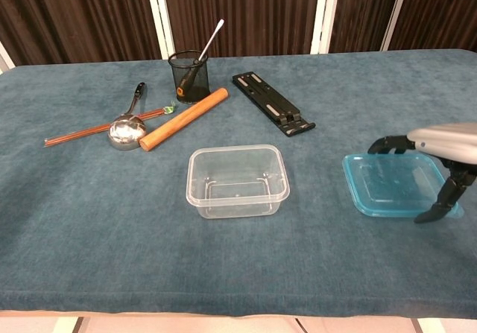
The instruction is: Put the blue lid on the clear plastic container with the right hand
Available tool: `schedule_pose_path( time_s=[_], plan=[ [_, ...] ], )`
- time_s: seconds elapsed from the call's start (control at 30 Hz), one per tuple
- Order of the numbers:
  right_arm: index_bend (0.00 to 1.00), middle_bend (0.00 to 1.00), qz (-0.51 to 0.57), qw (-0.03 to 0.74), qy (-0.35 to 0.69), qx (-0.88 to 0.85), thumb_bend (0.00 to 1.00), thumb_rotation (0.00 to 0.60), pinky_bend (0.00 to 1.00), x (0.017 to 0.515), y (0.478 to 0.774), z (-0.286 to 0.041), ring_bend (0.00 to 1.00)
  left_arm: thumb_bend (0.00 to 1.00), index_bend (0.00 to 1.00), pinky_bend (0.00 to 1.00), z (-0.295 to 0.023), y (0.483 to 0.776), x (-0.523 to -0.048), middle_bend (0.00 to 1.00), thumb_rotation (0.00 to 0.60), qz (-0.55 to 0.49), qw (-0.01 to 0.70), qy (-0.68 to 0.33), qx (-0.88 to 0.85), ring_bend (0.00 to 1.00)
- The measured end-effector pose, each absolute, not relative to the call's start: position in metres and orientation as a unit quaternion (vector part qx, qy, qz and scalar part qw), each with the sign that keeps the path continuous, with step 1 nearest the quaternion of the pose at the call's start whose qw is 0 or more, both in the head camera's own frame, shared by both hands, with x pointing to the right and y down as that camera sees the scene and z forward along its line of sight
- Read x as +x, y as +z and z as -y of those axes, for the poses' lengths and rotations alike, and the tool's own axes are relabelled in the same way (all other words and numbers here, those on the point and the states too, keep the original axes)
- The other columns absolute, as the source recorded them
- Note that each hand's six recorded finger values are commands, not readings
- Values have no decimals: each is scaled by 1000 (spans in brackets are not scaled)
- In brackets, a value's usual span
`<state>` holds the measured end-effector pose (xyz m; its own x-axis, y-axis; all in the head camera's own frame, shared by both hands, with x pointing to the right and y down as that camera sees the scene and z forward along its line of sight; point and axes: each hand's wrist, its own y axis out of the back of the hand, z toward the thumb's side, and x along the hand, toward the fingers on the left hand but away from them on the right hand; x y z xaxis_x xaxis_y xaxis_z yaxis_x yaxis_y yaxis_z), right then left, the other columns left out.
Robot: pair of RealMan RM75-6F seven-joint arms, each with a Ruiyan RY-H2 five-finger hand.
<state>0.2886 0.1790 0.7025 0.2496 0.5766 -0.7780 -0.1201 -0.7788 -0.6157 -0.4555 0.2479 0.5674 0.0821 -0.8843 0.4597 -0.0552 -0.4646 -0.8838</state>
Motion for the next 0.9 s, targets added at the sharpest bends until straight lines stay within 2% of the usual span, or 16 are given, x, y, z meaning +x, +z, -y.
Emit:
schedule_pose_path(
  time_s=[0.3,0.5,0.7,0.9],
  plan=[
    [907,604,200,300,541,-760,224,600,247,267,664,-158,482,425,0,60,-248,567,-455,0,600,-367,365,-569,-639,0],
    [897,604,210,314,499,-780,224,600,242,230,640,-146,482,426,0,60,-248,569,-454,0,600,-363,366,-570,-640,0],
    [887,605,183,330,489,-787,224,600,243,192,640,-141,481,427,0,60,-248,569,-454,0,600,-363,365,-570,-640,0],
    [887,604,165,322,487,-795,224,600,243,149,653,-145,481,426,0,60,-248,568,-455,0,600,-365,365,-570,-639,0]
  ],
)
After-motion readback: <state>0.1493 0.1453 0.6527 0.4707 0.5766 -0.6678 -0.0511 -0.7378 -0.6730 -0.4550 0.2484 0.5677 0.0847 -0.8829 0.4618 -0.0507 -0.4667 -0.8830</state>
